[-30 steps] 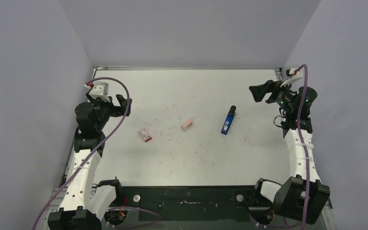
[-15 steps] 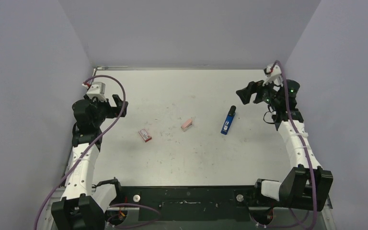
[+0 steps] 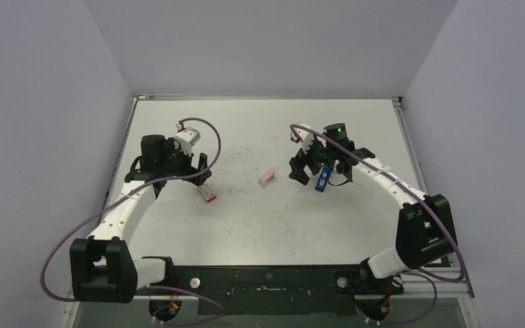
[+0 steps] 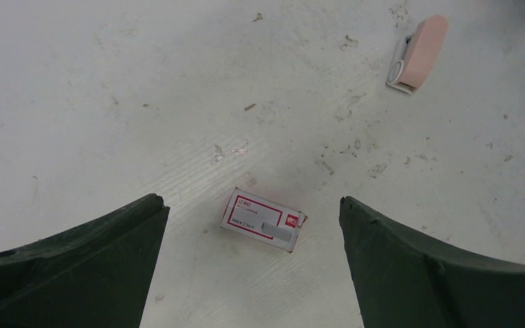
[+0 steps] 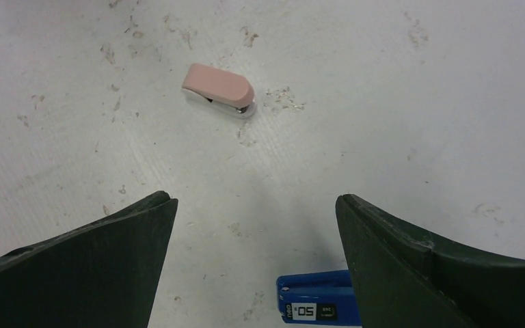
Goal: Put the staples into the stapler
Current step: Move the staple box to the center of the board.
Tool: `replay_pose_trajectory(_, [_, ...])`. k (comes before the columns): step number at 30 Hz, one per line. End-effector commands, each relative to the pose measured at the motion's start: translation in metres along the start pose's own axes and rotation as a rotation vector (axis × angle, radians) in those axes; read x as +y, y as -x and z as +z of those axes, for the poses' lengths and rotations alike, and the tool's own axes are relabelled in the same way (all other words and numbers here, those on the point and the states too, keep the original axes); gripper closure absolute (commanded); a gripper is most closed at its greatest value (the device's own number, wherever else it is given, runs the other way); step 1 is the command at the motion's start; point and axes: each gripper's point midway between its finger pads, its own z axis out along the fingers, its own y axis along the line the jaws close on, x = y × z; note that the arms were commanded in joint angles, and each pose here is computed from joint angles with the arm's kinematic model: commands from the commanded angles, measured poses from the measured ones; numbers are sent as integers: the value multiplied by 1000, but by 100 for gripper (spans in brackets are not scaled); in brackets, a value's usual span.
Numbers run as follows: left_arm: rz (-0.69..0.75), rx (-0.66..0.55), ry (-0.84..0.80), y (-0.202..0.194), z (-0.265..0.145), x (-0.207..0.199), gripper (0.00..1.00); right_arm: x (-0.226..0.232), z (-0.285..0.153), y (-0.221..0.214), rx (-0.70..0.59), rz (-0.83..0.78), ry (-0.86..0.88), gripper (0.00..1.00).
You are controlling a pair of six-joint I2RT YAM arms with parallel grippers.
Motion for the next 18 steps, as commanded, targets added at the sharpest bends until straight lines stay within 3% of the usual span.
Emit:
replay_pose_trajectory(1, [146, 89, -59, -2, 9, -8, 2, 15, 16, -12, 49, -74, 53, 10])
replay_pose_trajectory(5, [218, 230, -127, -31, 16, -12, 0, 26, 22, -23, 86, -78, 88, 10])
replay_pose_trajectory(10, [458, 389, -325, -70, 13, -19, 5, 28, 25, -30, 103, -63, 100, 10])
replay_pose_trajectory(15, [668, 432, -423, -74, 14, -11, 5, 33, 33, -39, 130, -37, 138, 10])
replay_pose_trajectory(18, [872, 414, -504, -79, 12, -9, 4, 34, 35, -44, 146, -33, 148, 10])
